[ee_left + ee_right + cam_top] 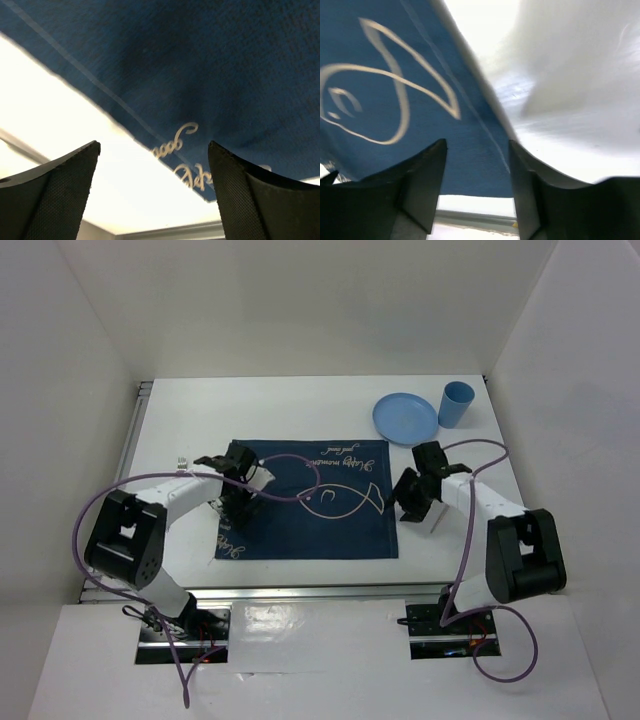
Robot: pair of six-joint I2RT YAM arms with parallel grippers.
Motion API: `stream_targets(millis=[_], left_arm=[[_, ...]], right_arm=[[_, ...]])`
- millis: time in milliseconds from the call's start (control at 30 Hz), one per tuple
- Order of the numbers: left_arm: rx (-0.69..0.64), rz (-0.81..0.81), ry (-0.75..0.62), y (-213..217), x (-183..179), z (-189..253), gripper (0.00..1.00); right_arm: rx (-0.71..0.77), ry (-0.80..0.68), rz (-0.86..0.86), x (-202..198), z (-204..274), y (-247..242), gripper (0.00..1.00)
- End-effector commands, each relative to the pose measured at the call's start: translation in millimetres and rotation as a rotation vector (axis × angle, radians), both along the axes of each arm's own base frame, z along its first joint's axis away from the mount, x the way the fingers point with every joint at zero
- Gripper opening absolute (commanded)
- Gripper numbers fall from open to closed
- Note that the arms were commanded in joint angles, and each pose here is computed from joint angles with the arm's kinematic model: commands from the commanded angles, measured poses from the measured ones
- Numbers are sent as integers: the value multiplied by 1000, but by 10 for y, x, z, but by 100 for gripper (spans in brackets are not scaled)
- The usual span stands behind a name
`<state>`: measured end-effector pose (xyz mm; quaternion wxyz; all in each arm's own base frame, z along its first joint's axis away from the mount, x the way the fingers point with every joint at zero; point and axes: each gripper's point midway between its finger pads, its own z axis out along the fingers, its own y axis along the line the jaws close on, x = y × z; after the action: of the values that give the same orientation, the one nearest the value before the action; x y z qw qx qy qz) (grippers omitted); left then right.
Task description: Set the dinner table for one person
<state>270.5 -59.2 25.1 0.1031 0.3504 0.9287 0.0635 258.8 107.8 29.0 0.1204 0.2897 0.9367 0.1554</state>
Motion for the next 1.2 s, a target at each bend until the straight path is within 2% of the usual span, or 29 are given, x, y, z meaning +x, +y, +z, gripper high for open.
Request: stream_targets(millis=[0,33,100,233,300,367,467,567,633,767,900,1167], left_arm=[[-17,8,-138,-44,240,426,95],[-29,8,-170,-70,311,524,95],[-50,9,-226,-122,449,745,95],[-84,78,-303,-59,612,1026,97],[-104,105,-328,-38,685,1098,98],[-123,123,-347,-22,718,1172,98],[-111,136,-348,37,697,1162,98],[-102,140,-348,70,637,1124,98],[-100,157,-338,106,612,1081,98],[-98,175,-327,147,561,1011,98],[-97,192,-319,179,541,979,98],[-75,205,-287,230,527,890,98]], right_arm=[[-128,-153,-14,366,536,-220,61],[-142,-171,-33,399,638,-252,66],[-171,-222,-106,539,797,-353,68],[-130,-308,-391,877,940,-647,69],[-95,-319,-606,1001,840,-834,69],[2,-423,-731,1268,923,-870,69],[67,-472,-820,1522,844,-946,67],[58,-495,-812,1831,909,-958,67],[34,-441,-811,1952,692,-955,67],[30,-442,-824,2201,567,-968,65],[6,-388,-843,2297,290,-981,64],[-9,-336,-840,2486,32,-1079,64]])
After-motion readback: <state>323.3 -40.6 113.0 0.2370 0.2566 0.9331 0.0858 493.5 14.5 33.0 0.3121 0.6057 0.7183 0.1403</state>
